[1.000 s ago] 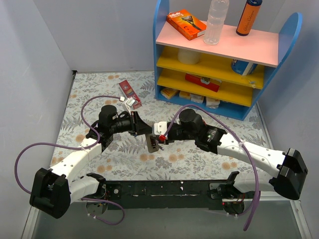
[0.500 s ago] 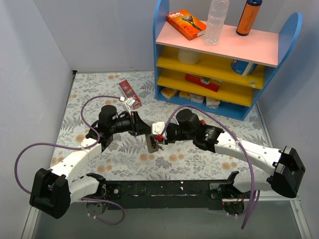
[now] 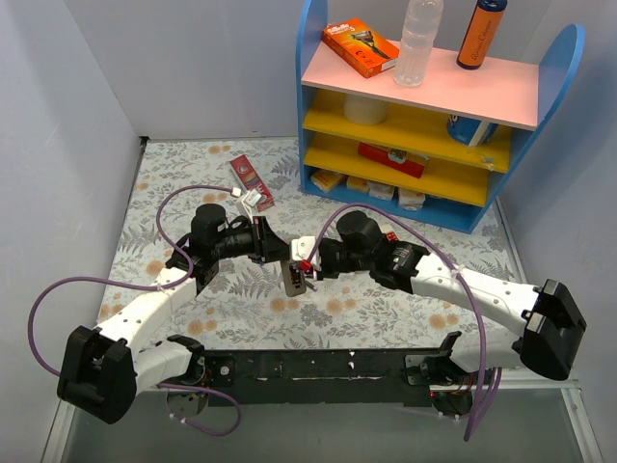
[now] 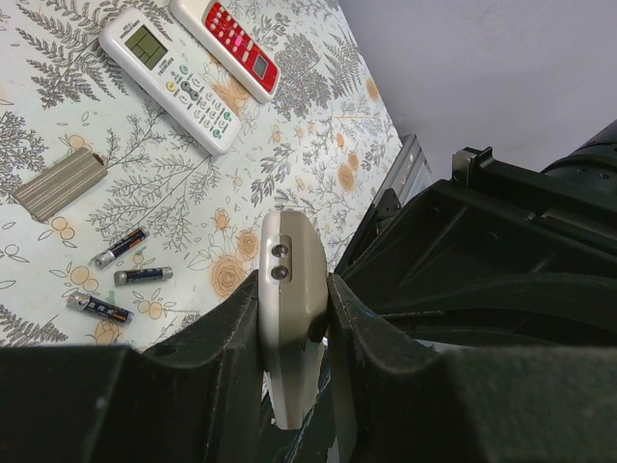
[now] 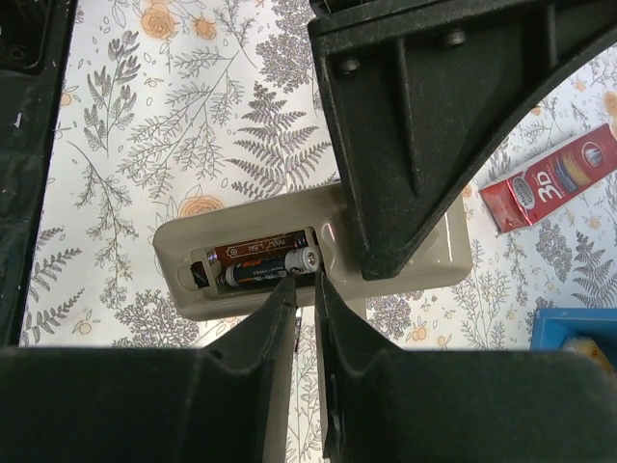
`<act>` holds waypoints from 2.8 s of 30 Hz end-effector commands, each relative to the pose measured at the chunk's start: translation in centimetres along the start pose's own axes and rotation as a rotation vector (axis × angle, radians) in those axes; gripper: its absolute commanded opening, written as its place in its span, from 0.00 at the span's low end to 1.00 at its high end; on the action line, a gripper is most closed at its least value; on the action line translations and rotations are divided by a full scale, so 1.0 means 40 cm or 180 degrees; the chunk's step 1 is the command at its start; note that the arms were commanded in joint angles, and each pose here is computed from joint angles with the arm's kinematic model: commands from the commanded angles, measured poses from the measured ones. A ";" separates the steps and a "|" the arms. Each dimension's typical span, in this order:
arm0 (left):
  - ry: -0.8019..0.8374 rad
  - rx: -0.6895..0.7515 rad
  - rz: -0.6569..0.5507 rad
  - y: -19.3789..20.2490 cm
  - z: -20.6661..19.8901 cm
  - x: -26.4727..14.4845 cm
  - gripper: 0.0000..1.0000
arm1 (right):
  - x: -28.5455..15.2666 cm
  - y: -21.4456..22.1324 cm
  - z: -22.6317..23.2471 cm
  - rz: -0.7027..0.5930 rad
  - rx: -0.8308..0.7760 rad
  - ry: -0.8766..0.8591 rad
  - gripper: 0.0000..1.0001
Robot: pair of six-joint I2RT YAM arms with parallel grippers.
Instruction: Load the batteries into the remote control
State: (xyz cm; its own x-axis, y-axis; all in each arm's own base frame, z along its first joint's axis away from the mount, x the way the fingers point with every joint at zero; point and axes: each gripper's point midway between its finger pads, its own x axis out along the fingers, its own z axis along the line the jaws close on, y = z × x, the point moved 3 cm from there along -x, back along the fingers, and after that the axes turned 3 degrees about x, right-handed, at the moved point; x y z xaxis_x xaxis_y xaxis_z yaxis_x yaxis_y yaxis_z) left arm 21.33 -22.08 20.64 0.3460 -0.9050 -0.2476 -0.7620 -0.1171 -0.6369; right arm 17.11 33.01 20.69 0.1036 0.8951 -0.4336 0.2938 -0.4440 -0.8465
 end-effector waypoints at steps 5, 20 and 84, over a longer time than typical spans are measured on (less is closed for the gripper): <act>0.0148 0.0193 -0.0098 -0.032 -0.045 -0.011 0.00 | -0.011 -0.043 -0.030 -0.0093 -0.0069 0.0091 0.28; 0.0124 0.0195 -0.0107 -0.034 -0.043 -0.011 0.00 | -0.031 -0.075 -0.035 -0.0197 -0.0110 0.0116 0.34; 0.0158 0.0255 -0.0148 -0.042 -0.057 -0.018 0.00 | 0.048 0.048 0.008 0.0398 0.0308 -0.0263 0.08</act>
State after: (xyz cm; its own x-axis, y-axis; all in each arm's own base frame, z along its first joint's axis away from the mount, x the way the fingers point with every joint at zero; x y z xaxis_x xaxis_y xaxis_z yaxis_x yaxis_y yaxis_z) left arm 21.63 -21.49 19.44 0.3806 -0.8736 -0.3033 -0.7619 -0.1104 -0.6382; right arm 17.48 33.95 19.57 0.0639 0.8607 -0.5051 0.2409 -0.5044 -0.8292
